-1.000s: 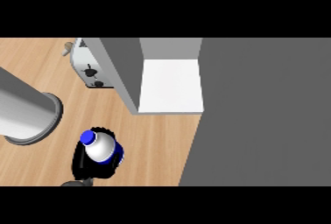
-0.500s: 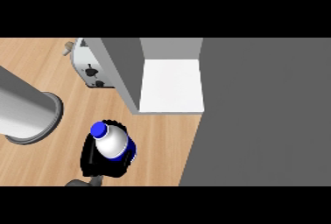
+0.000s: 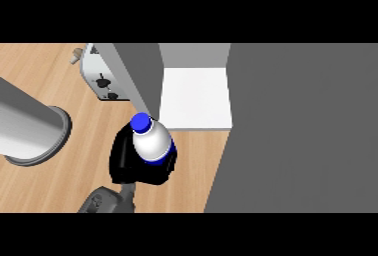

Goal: Pick up the bottled water, place it into the cabinet and close the cabinet

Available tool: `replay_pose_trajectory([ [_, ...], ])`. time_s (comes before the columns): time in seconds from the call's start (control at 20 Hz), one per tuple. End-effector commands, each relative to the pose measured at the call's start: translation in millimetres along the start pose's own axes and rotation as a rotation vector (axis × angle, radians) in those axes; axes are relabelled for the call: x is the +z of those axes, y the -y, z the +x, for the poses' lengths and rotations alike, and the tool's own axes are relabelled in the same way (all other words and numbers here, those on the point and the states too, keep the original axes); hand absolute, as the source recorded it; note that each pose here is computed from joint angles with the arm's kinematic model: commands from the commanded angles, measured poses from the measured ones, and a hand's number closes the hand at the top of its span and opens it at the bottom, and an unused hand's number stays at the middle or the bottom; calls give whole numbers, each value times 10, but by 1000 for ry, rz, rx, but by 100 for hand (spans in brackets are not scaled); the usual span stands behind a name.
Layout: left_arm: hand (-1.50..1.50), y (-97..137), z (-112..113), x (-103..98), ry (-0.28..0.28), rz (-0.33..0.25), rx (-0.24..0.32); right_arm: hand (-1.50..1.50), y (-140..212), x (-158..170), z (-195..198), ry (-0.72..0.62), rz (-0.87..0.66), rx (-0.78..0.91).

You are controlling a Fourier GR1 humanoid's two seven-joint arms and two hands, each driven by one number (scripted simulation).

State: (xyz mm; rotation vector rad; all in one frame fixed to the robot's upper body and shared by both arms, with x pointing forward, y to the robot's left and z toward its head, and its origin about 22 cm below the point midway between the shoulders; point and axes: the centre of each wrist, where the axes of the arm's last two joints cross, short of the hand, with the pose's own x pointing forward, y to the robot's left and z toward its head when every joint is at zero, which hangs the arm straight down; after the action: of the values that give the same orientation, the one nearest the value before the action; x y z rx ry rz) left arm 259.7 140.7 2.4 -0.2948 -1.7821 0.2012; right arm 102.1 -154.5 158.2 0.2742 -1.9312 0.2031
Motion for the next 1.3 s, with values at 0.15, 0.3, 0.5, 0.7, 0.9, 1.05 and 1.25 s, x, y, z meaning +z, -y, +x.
replay_pose_trajectory([
  [0.15, 150, 533, 129, -383, 11, -15, -42, -150, 31, 33, 148, 37, -2, 20],
  [0.3, 150, 445, 258, -484, 42, -10, -43, -150, 38, 117, 197, 56, -14, 1],
  [0.5, 150, 496, 375, -754, 46, 39, -80, -150, 24, 165, 315, 40, -4, -5],
  [0.7, 150, 659, 275, -995, 60, 35, -174, -150, 80, 26, 305, 80, -17, 2],
  [0.9, 150, 661, 310, -1272, 33, 53, -202, -150, 16, 135, 310, 46, -4, -13],
  [1.05, 150, 631, 135, -1322, 40, 57, -242, -150, -11, 31, 224, 61, 3, -4],
  [1.25, 150, 563, 166, -1552, 24, 96, -335, -150, 9, 124, 121, 70, 4, -6],
])
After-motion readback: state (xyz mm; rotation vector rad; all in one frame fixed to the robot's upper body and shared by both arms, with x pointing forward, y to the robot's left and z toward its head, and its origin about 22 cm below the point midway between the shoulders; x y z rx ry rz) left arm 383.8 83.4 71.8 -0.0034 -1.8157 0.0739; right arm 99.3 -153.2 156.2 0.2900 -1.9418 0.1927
